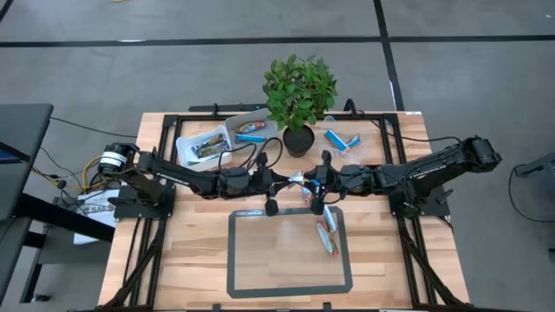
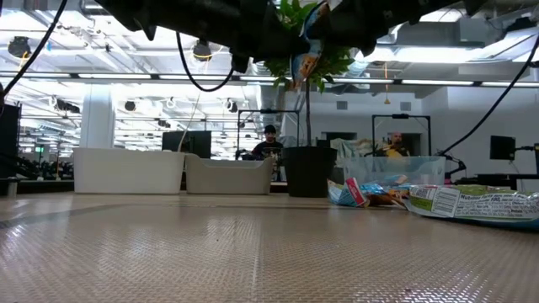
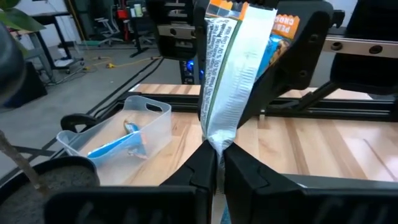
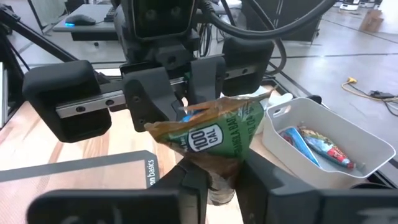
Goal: Pick and place Granola Bars by type
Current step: Put the yellow granola bar into the transparent bin
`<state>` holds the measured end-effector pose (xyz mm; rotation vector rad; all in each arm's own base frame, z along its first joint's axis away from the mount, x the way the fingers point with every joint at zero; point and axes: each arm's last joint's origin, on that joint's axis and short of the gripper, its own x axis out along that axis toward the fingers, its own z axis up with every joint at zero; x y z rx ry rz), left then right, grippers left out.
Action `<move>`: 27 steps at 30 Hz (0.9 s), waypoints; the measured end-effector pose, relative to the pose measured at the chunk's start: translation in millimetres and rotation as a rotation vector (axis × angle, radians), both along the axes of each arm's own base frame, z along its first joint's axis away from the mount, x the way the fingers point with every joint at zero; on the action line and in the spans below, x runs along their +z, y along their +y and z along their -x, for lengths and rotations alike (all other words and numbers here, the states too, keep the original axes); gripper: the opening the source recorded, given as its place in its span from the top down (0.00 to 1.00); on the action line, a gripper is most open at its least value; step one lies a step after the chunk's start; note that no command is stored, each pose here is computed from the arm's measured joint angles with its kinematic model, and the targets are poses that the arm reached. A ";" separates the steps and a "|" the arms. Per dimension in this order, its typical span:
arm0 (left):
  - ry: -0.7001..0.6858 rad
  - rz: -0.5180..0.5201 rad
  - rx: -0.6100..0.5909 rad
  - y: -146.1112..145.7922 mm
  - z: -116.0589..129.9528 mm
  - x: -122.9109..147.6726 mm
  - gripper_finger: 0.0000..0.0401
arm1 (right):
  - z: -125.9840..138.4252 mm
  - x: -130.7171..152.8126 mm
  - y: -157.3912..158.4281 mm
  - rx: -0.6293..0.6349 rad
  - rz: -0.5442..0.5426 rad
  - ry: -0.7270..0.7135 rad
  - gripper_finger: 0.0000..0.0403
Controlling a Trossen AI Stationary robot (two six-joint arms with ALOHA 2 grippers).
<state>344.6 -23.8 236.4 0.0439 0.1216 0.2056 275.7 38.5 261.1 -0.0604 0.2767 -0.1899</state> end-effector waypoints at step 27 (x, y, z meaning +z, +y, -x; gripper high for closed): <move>0.044 0.077 0.005 8.4 0.1 -5.7 0.29 | 26.5 -42.8 -34.0 -0.341 -0.058 0.465 0.91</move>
